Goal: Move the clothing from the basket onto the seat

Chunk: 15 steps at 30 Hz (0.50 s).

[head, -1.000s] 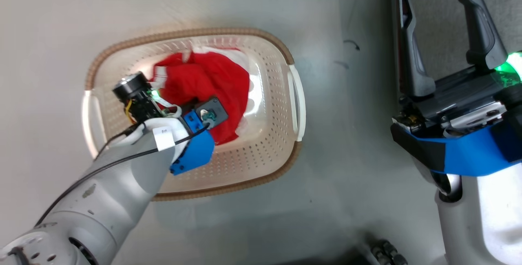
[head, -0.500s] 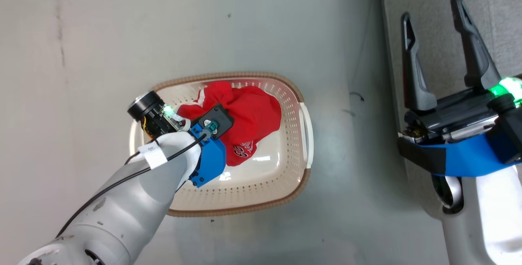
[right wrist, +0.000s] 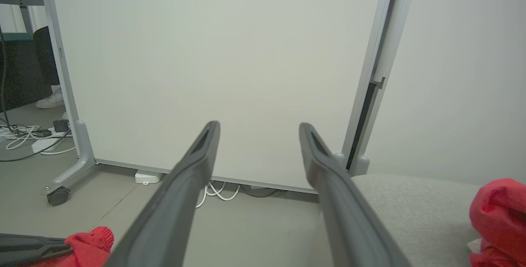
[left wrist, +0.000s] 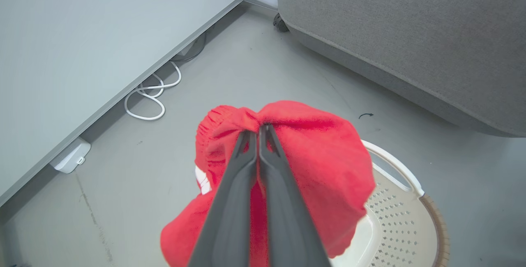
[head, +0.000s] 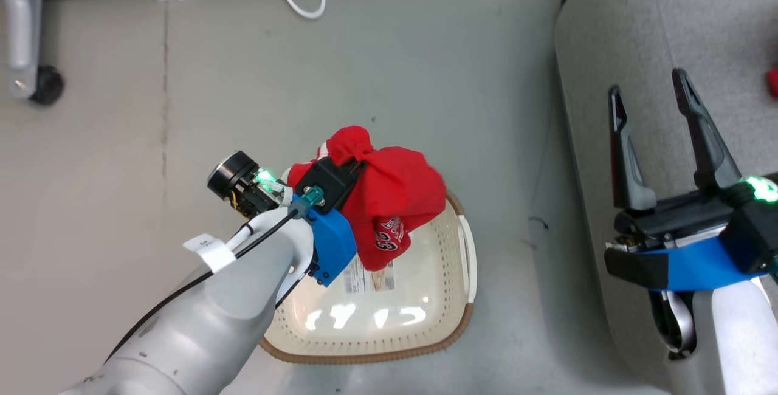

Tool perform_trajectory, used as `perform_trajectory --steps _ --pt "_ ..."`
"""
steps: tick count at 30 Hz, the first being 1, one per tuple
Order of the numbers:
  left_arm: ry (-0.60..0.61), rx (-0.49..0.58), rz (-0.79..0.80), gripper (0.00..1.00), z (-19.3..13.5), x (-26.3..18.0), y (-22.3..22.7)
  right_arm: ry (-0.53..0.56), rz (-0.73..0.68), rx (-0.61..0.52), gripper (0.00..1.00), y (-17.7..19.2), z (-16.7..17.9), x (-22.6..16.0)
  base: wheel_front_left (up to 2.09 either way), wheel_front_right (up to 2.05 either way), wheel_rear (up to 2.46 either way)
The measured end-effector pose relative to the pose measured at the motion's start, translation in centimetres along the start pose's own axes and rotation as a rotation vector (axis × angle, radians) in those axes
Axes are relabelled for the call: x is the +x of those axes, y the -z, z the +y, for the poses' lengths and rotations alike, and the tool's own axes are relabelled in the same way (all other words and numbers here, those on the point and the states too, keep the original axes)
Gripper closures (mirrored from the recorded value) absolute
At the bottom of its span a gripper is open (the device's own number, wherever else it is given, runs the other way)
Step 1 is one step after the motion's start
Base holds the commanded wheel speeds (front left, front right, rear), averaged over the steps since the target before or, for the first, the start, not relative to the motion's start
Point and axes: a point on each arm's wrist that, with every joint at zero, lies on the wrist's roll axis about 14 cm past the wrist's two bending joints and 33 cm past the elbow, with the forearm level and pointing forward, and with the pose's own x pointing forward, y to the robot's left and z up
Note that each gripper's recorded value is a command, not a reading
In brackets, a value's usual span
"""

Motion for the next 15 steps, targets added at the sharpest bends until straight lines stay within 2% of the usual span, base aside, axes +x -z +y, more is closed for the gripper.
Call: perform_trajectory --steps 5,15 --pt "-0.040 0.024 -0.124 1.00 0.3 -2.1 -4.3 0.004 -0.027 0.006 0.00 -2.0 0.1 -1.2 0.00 0.00 0.00" --pt "-0.142 -0.012 -0.404 1.00 1.2 -7.1 -13.3 0.012 -0.081 0.010 0.00 -5.6 0.3 -3.9 0.00 0.00 0.00"
